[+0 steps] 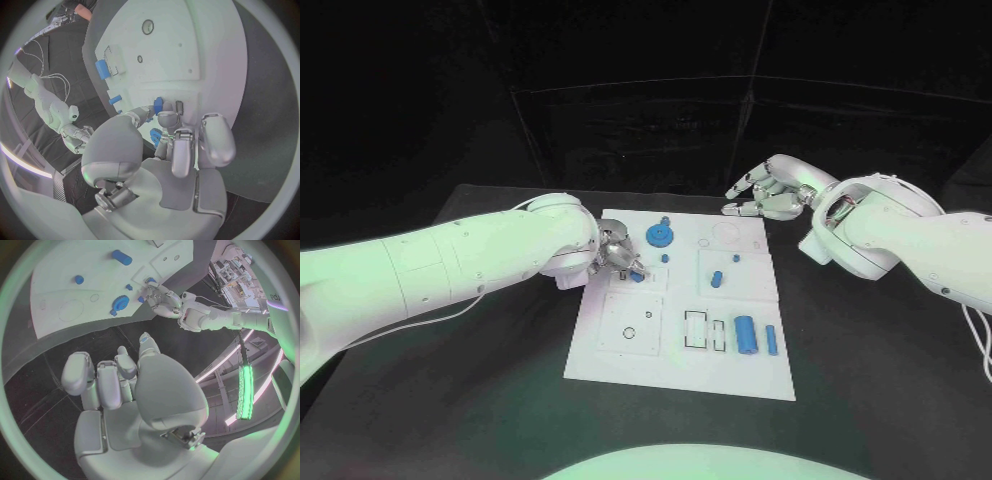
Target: Assemble the parts on the task board
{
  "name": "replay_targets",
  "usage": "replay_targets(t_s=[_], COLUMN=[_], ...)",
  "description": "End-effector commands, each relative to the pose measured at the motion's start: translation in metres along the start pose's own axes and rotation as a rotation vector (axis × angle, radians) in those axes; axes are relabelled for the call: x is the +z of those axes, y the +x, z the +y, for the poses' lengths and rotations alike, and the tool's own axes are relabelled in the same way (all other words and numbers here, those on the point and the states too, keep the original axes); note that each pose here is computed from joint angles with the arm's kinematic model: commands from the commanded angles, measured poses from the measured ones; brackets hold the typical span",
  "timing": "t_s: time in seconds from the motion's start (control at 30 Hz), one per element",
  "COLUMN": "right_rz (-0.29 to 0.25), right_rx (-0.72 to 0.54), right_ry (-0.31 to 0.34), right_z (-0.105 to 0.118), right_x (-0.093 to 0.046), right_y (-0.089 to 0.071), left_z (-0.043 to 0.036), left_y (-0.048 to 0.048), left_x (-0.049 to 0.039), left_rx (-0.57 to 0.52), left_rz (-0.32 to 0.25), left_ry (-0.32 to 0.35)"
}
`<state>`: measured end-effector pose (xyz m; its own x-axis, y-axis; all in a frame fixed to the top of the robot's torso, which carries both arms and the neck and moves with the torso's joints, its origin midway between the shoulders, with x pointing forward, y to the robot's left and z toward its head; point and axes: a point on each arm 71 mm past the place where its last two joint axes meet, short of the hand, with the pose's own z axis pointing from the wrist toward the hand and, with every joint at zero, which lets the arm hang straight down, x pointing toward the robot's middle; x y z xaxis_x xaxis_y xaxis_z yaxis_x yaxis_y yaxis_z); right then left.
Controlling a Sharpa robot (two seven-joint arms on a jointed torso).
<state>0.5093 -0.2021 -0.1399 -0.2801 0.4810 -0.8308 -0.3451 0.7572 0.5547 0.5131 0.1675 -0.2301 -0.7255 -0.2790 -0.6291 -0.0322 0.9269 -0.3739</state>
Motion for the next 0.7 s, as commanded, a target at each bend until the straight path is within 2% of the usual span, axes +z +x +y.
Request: replay_targets(t_s=[0.03, 0.33, 0.7], right_rz=[0.003, 0.002, 0.001], right_rx=[-0.001, -0.001, -0.002], right_ry=[-0.004, -0.006, -0.006], right_z=[0.0013, 0.0017, 0.0011], right_x=[0.0005, 0.0011, 0.0014], right_y=[-0.0005, -0.0002, -0.0004], left_z=[-0.0003, -0.0017, -0.0023], left_y=[0.0011, -0.0009, -0.0015], left_x=[0.0009, 0.001, -0.0035], left_rx=[0.02, 0.002, -0.027], left_rz=[0.01, -0.022, -0.063], left_ry=[-0.002, 0.003, 0.026])
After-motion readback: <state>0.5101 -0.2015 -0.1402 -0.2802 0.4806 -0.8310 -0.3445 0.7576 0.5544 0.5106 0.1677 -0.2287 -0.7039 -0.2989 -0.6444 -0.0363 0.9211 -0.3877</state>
